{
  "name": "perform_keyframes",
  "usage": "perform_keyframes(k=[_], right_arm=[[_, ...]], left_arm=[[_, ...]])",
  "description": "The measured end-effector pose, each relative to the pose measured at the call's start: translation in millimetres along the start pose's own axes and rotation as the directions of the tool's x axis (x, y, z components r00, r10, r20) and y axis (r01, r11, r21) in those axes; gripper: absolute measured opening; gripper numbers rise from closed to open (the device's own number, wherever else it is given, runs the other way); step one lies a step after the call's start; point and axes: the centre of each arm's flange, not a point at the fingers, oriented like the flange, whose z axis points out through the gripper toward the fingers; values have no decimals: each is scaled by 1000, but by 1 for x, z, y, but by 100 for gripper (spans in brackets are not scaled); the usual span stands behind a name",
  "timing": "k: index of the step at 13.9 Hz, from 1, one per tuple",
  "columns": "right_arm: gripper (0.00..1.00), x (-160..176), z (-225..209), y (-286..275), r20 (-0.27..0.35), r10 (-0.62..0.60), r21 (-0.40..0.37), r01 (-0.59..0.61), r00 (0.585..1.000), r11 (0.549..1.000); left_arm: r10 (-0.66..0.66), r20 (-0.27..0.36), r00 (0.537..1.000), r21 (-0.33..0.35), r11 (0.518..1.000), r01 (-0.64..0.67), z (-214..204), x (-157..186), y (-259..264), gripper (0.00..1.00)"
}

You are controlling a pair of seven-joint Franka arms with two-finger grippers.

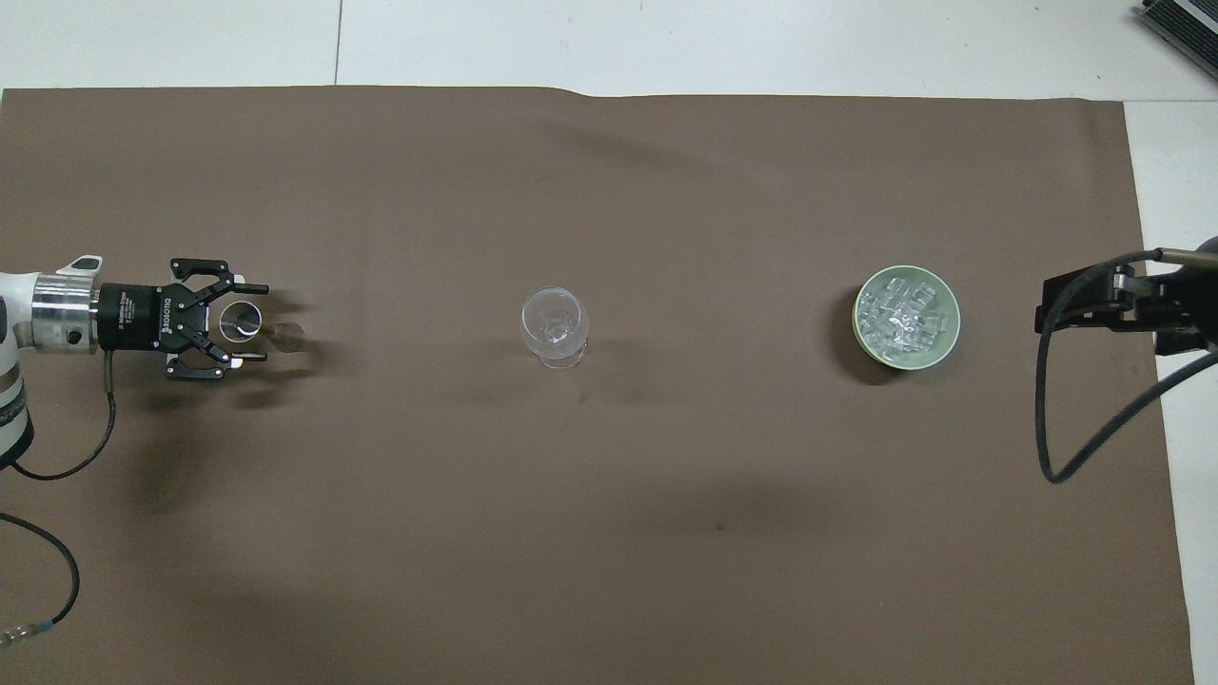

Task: Pour wine and add ice with both arms
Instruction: 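Close the left gripper on the metal cup and lift it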

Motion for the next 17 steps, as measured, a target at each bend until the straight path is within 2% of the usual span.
perform_keyframes(k=[3, 4, 5, 7, 10, 11, 12, 13, 14, 15, 17], right_arm=[[100, 0, 0, 0, 0, 0, 0, 0, 1000, 1000], [100, 0, 0, 0, 0, 0, 0, 0, 1000, 1000], [100, 0, 0, 0, 0, 0, 0, 0, 1000, 1000], [100, 0, 0, 0, 0, 0, 0, 0, 1000, 1000], [100, 0, 0, 0, 0, 0, 0, 0, 1000, 1000], [100, 0, 0, 0, 0, 0, 0, 0, 1000, 1000], [100, 0, 0, 0, 0, 0, 0, 0, 1000, 1000], [100, 0, 0, 0, 0, 0, 0, 0, 1000, 1000], [100, 0, 0, 0, 0, 0, 0, 0, 1000, 1000], [100, 0, 0, 0, 0, 0, 0, 0, 1000, 1000], [100, 0, 0, 0, 0, 0, 0, 0, 1000, 1000]], left_arm=[[1, 2, 1000, 2, 1000, -1, 1, -1, 0, 84], [2, 2, 1000, 2, 1000, -2, 1, -1, 0, 77], [1, 2, 1000, 2, 1000, -1, 1, -1, 0, 77], [2, 2, 1000, 2, 1000, -2, 1, -1, 0, 58], [1, 2, 1000, 1, 1000, -1, 1, -1, 0, 56], [1, 2, 1000, 1, 1000, -1, 1, -1, 0, 51], [1, 2, 1000, 1, 1000, -1, 1, -1, 0, 51], [1, 2, 1000, 1, 1000, -1, 1, 0, 0, 44], [1, 2, 1000, 1, 1000, -1, 1, 0, 0, 29], [2, 4, 1000, 0, 1000, -2, 1, -1, 0, 21], [2, 4, 1000, 0, 1000, -2, 1, -1, 0, 21]])
